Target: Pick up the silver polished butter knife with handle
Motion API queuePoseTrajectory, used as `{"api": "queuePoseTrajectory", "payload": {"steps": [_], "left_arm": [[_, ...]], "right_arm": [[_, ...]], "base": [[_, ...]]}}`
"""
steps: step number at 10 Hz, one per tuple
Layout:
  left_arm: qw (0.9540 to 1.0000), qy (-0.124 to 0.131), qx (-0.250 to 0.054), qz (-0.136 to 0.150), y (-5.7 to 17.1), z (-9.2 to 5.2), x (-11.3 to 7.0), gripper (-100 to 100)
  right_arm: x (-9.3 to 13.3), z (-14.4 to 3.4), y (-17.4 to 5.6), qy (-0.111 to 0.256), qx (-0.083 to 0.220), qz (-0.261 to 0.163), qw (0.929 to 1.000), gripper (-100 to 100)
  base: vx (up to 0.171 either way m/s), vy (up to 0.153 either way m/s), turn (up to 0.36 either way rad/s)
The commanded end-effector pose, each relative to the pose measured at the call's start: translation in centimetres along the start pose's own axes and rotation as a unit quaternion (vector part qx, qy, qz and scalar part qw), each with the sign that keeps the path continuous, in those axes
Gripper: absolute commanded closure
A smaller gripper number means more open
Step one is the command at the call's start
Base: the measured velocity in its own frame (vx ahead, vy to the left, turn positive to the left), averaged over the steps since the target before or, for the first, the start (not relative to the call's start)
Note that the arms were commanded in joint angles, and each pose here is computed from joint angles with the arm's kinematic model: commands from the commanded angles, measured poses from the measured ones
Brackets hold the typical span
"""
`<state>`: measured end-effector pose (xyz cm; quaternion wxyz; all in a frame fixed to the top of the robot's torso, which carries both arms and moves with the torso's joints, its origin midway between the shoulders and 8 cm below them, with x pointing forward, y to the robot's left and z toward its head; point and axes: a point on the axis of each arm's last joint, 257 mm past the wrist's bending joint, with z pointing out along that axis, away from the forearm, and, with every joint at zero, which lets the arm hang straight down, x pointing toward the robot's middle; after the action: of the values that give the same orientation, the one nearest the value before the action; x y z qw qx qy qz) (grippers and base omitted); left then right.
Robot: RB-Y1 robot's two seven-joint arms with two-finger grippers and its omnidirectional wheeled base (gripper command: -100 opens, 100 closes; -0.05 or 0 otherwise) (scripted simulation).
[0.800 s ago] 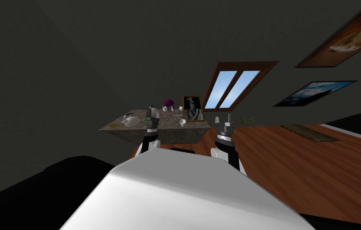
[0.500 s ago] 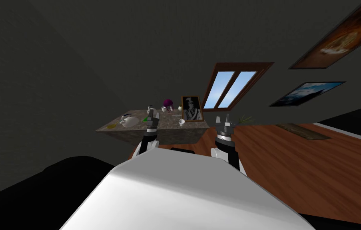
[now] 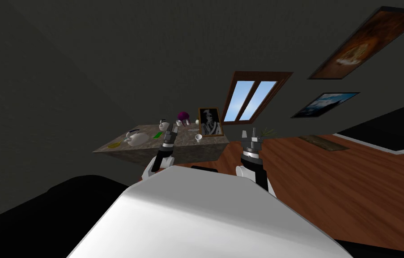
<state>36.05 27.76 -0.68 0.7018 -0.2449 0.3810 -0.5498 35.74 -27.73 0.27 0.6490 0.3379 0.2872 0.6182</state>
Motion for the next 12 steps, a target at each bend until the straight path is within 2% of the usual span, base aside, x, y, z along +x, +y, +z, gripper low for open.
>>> {"api": "queuePoseTrajectory", "payload": {"steps": [1, 3, 4, 7, 8, 11, 12], "left_arm": [[0.9997, 0.015, -0.006, 0.017, 0.6, 0.2, -0.3, -100], [0.9985, 0.030, -0.017, 0.044, 1.6, 0.5, -1.2, -100], [0.9981, 0.036, -0.016, 0.047, 1.6, 0.5, -1.1, -100], [0.9936, 0.060, -0.035, 0.089, 3.2, 1.1, -2.6, -100], [0.9930, 0.065, -0.034, 0.092, 3.2, 1.2, -2.5, -100], [0.9851, 0.089, -0.060, 0.134, 5.2, 1.6, -4.2, -100], [0.9844, 0.093, -0.060, 0.137, 5.2, 1.7, -4.2, -100]], "right_arm": [[0.0, 0.0, 0.0, 0.000, 0.000, 0.000, 1.0000, 0], [0.0, 0.0, 0.0, 0.000, 0.000, 0.000, 1.0000, 0], [0.0, 0.0, 0.0, 0.000, 0.000, 0.000, 1.0000, 0], [0.0, 0.0, 0.0, 0.000, 0.000, 0.000, 1.0000, 0], [0.0, 0.0, 0.0, 0.000, 0.000, 0.000, 1.0000, 0], [0.0, 0.0, 0.0, 0.000, 0.000, 0.000, 1.0000, 0], [0.0, 0.0, 0.0, 0.000, 0.000, 0.000, 1.0000, 0]], "base": [[0.013, -0.068, -0.069], [0.039, -0.114, -0.142], [0.042, -0.089, -0.034], [0.041, -0.106, -0.123], [0.037, -0.088, -0.046], [0.043, -0.089, -0.130], [0.043, -0.072, -0.031]]}}
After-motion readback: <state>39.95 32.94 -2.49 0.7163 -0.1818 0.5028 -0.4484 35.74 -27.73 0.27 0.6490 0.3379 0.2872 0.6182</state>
